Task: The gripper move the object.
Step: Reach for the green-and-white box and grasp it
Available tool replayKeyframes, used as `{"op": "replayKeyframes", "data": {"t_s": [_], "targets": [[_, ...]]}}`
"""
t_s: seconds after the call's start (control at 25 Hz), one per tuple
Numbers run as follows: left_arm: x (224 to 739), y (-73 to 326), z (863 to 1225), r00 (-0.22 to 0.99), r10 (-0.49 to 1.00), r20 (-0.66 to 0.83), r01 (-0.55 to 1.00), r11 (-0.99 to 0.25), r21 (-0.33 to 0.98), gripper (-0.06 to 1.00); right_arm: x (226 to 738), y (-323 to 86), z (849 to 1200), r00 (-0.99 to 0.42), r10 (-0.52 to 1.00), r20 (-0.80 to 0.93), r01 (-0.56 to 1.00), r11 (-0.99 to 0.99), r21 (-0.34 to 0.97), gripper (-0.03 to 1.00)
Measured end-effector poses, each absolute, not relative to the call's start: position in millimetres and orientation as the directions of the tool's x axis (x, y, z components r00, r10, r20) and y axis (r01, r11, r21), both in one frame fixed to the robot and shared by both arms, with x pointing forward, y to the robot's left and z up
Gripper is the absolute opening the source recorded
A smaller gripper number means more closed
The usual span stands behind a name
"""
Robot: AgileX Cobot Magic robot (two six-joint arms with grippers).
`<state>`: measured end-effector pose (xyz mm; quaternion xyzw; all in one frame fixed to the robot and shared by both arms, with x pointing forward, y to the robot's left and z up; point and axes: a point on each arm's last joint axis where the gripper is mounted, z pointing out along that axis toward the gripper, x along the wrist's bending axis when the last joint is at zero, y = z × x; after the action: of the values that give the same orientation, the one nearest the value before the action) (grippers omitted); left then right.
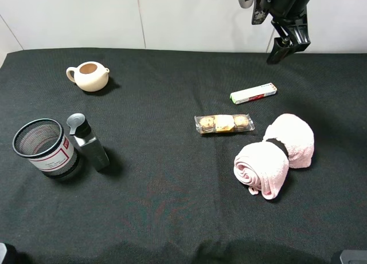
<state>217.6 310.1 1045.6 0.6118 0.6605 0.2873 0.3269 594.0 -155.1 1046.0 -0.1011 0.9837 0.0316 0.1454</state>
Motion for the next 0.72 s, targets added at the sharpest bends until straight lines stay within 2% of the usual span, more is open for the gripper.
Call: {"op": "replayKeyframes", "data": {"t_s": [0.72], "targets": [[217.6, 310.1, 1045.6, -0.038, 0.996, -0.08, 0.62, 0.086, 0.78, 0.83, 596.7, -154.9, 1046.8, -0.901, -0.291, -0.323, -0.305, 0.952, -0.006, 0.69]]}}
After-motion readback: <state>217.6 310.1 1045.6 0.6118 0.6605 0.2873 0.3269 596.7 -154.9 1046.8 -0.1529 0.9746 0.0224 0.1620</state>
